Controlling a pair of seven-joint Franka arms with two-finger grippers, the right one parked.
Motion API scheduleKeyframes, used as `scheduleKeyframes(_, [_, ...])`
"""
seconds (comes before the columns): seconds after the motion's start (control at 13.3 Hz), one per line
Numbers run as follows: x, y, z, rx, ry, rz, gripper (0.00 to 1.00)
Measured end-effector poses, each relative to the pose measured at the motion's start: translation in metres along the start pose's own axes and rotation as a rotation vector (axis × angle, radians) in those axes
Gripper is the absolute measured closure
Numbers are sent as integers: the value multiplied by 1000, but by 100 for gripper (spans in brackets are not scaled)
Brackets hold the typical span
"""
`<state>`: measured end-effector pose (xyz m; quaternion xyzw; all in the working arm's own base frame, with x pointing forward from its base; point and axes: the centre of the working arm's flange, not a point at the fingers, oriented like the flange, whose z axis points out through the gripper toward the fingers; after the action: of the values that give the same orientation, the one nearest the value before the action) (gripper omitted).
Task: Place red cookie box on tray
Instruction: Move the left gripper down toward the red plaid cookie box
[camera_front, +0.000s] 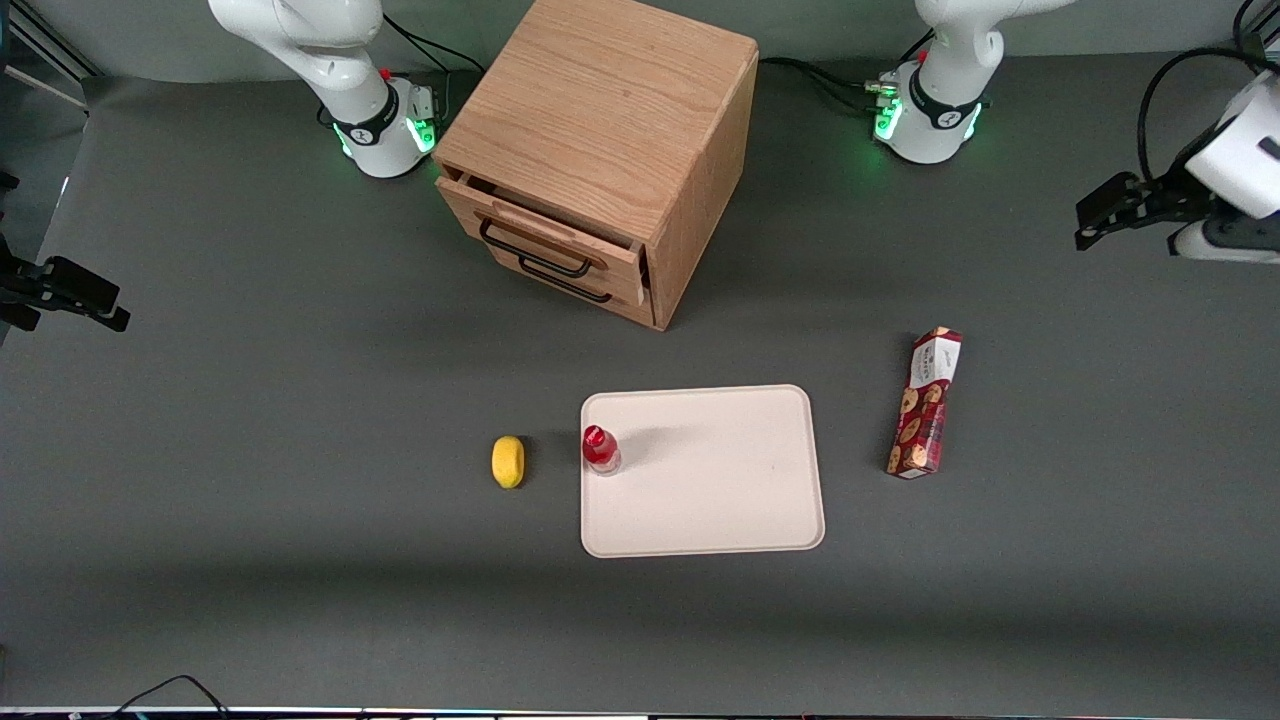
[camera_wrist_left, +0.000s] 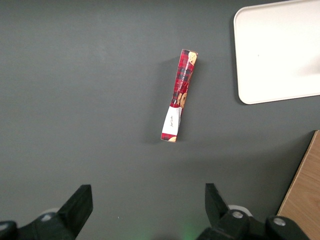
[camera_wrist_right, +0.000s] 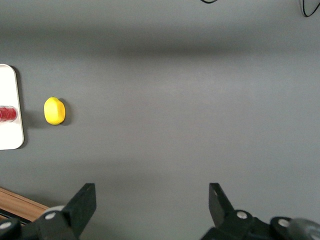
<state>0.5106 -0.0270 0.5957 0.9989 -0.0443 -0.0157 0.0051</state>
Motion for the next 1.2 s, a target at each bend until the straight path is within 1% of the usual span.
scheduleKeyframes(0.3, [37, 9, 65, -20, -20, 31, 0])
scheduleKeyframes(0.38, [53, 15, 92, -20, -27, 50, 0])
scheduleKeyframes(0.53, [70, 22, 125, -4, -35, 80, 0])
scheduleKeyframes(0.67, [86, 31, 160, -5, -42, 104, 0])
scheduleKeyframes(0.82, [95, 39, 198, -14, -34, 120, 0])
scheduleKeyframes(0.97, [96, 47, 234, -20, -22, 134, 0])
scheduleKeyframes(1.05, [95, 49, 248, -16, -22, 145, 0])
scheduleKeyframes(1.2, [96, 54, 271, 11, -21, 180, 0])
